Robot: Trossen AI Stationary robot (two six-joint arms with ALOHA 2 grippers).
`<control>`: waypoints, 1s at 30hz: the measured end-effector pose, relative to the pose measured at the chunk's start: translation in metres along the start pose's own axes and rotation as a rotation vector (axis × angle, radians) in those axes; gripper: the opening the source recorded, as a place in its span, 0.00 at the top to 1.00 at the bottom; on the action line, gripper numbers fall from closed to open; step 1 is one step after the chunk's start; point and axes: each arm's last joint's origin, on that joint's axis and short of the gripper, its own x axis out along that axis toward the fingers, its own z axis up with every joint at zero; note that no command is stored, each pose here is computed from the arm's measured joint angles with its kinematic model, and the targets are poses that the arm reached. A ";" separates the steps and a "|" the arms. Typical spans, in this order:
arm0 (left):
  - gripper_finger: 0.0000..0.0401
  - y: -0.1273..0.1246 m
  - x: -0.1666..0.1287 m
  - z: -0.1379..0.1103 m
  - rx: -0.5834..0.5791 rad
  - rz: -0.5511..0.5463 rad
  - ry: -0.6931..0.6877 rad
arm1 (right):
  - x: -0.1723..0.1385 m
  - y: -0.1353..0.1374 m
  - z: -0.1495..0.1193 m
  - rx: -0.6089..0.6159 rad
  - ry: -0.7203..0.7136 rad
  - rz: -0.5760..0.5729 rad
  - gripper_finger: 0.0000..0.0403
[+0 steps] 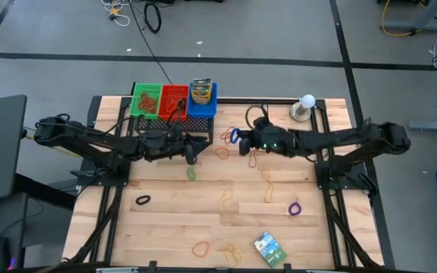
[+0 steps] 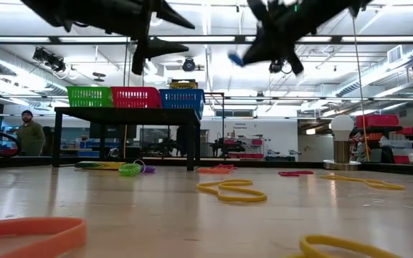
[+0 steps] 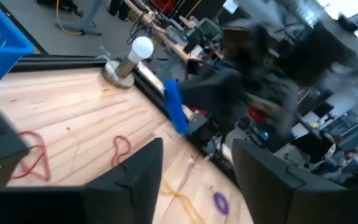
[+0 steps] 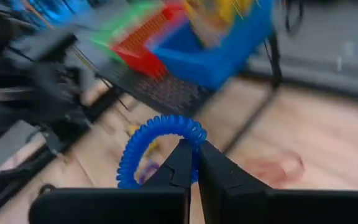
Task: Pick & Place Office Desk Supplies
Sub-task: Put the blue spring rubber band into the red bin on the shelf
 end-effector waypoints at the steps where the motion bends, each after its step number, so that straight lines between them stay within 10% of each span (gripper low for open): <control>1: 0.47 -0.001 0.002 0.003 -0.013 -0.004 0.004 | -0.003 0.009 0.001 -0.032 -0.036 0.009 0.97; 20: 0.45 -0.038 0.053 0.026 0.224 0.071 0.149 | -0.009 0.064 0.008 -0.525 -0.154 -0.033 0.97; 30: 0.71 -0.036 0.052 0.026 0.259 0.107 0.150 | -0.014 0.073 0.003 -0.551 -0.158 -0.004 0.97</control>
